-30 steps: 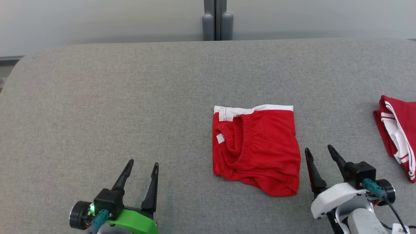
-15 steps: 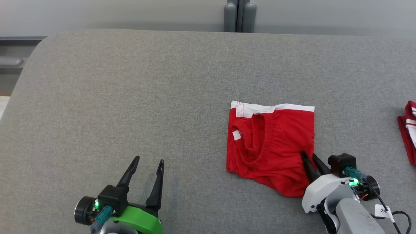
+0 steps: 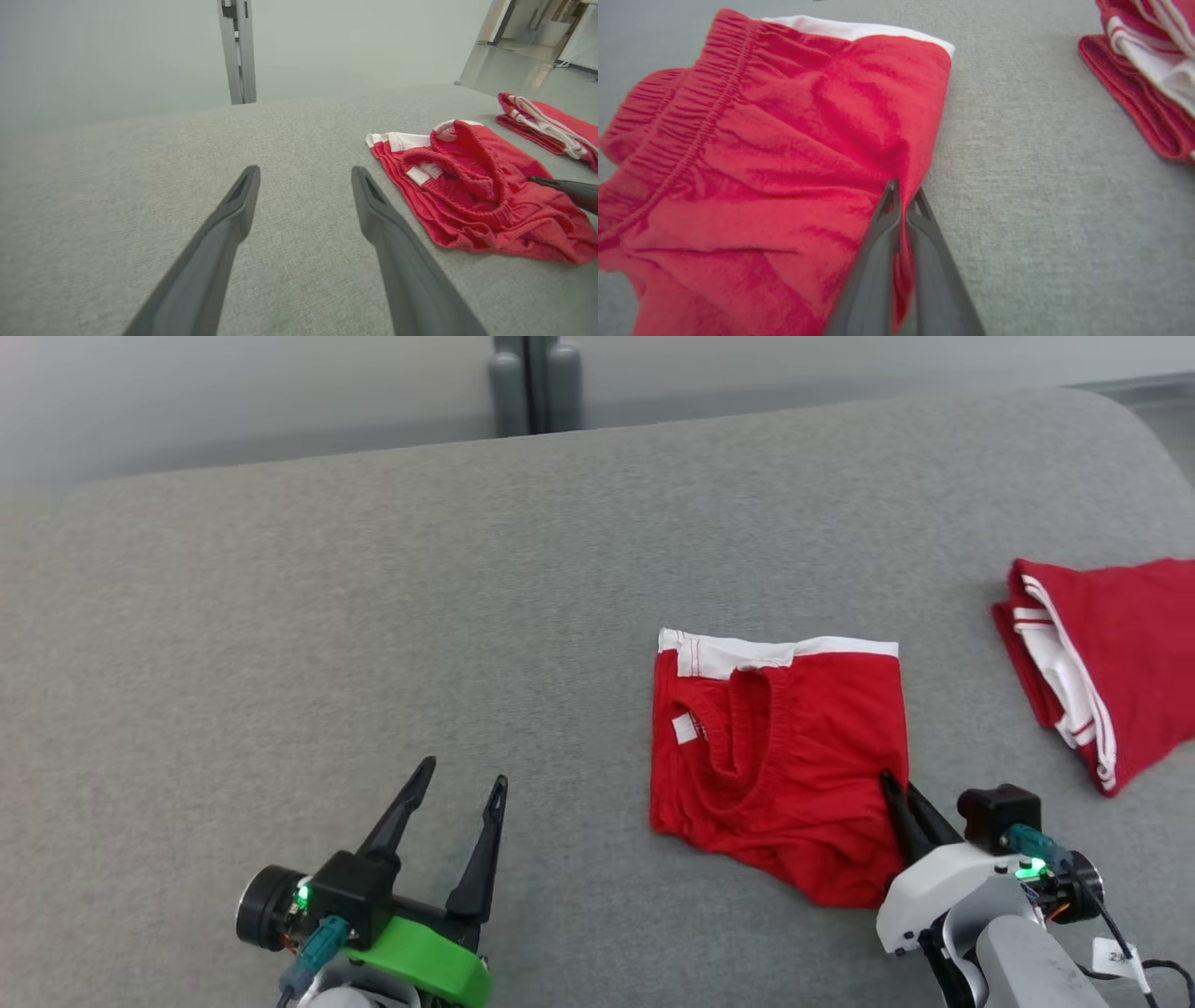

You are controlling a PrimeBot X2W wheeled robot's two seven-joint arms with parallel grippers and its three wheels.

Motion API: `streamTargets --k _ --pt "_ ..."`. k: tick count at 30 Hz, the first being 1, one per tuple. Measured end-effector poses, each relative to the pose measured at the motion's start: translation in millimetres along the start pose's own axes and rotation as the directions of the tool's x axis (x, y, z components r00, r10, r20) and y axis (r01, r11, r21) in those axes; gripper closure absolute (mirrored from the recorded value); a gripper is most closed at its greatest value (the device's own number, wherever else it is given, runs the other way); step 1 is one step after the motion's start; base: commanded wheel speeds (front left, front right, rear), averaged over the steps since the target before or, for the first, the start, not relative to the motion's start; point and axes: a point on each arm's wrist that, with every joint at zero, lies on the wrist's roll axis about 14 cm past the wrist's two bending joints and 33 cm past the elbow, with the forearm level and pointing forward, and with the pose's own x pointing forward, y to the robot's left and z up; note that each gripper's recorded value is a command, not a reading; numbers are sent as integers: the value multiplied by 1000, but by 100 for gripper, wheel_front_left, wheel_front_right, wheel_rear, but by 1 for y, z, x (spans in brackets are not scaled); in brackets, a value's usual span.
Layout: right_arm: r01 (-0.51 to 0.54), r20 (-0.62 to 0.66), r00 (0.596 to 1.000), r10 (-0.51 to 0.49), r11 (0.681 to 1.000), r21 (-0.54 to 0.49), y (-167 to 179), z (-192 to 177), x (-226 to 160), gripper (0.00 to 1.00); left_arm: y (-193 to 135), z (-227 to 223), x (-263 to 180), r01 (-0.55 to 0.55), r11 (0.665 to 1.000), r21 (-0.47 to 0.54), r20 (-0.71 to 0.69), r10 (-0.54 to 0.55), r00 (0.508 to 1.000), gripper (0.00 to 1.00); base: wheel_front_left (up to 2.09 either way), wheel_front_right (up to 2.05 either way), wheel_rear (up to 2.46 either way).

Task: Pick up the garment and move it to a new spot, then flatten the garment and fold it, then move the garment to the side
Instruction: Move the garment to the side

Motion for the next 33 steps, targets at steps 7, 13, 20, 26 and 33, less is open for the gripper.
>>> streamTargets --k 7,13,20,26,33 --pt "149 14 989 -150 988 31 -49 -3 -43 100 -57 0 30 200 980 -12 9 -200 980 0 0 0 0" --pt "260 39 964 -262 965 43 -82 0 -77 100 -95 -7 45 331 943 -20 -5 -331 944 0 0 0 0" --pt "286 186 947 -261 951 -122 -97 59 -70 100 -117 -16 56 421 906 -34 -14 -422 907 0 0 0 0" --pt "288 289 937 -194 898 -333 -100 120 -31 100 -108 -32 60 431 901 -49 -49 -433 900 0 0 0 0" --pt "366 276 927 -254 776 -513 -136 159 7 100 -87 -45 68 408 911 -62 -71 -411 909 0 0 0 0"
